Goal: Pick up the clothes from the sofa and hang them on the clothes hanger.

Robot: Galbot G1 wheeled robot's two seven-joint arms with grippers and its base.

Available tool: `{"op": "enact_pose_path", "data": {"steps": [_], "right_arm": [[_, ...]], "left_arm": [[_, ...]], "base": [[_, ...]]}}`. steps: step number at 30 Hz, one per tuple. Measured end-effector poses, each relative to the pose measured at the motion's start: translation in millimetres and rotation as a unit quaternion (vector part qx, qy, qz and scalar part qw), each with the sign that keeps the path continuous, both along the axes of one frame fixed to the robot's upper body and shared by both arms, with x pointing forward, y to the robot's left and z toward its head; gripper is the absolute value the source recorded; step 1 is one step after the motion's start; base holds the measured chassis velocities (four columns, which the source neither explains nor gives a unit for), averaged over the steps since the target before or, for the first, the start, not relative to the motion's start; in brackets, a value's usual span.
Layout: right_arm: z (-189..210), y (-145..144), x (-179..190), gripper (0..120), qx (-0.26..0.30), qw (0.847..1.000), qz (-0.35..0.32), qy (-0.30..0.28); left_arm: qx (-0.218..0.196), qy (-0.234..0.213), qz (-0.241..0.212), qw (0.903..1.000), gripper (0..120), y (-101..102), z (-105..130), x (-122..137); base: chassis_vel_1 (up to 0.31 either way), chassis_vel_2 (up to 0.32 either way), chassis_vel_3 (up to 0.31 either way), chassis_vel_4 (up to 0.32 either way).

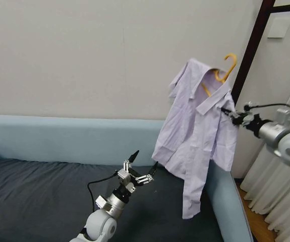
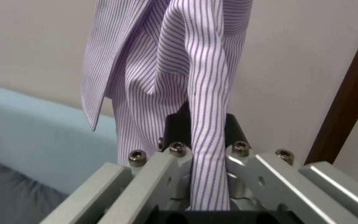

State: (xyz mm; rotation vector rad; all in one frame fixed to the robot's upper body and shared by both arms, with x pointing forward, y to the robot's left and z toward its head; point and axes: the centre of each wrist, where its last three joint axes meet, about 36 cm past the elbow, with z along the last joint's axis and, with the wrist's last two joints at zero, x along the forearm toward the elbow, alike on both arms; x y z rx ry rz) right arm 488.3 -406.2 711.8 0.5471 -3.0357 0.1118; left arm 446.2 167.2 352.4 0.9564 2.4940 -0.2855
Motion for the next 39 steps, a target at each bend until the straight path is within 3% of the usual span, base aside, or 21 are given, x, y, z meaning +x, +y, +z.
{"op": "enact_pose_path", "data": {"steps": [4, 13, 17, 25, 27, 31, 34, 39], "right_arm": [[5.3, -6.2, -4.4, 1, -0.010, 0.999, 0.037, -0.002], [-70.0, -14.3, 34.1, 1, -0.021, 0.999, 0.024, 0.012], [-99.3, 1.5, 76.1, 1, -0.008, 1.000, 0.013, -0.004], [-106.3, 36.9, 124.6, 1, 0.004, 0.997, -0.043, -0.058], [-84.3, 54.6, 129.7, 1, -0.001, 0.995, -0.066, -0.075], [-47.4, 63.5, 116.0, 1, -0.025, 0.997, -0.045, -0.060], [23.7, 56.7, 76.4, 1, -0.072, 0.997, 0.022, 0.021], [68.8, 54.5, 47.9, 1, -0.097, 0.988, 0.092, 0.074]], "left_arm": [[-0.001, 0.002, -0.003, 1.0000, 100, -5.4, -2.2, 1.1], [-0.001, 0.011, 0.008, 0.9999, 100, -3.2, -9.5, 2.6], [-0.005, 0.024, 0.026, 0.9994, 100, -0.1, -17.2, -3.2], [-0.006, 0.032, 0.036, 0.9988, 100, -2.0, -20.8, -11.6], [-0.004, 0.035, 0.035, 0.9988, 100, -5.1, -17.6, -9.2], [-0.002, 0.039, 0.036, 0.9986, 100, -9.8, -13.6, -2.4], [0.003, 0.046, 0.026, 0.9986, 100, -21.1, -10.7, 10.5], [0.004, 0.056, 0.005, 0.9984, 100, -38.6, -9.5, 27.7]], "base": [[0.000, 0.000, 0.000, 0.000], [0.000, 0.000, 0.000, 0.000], [0.000, 0.000, 0.000, 0.000], [0.000, 0.000, 0.000, 0.000], [0.000, 0.000, 0.000, 0.000], [0.000, 0.000, 0.000, 0.000], [0.000, 0.000, 0.000, 0.000], [0.000, 0.000, 0.000, 0.000]]}}
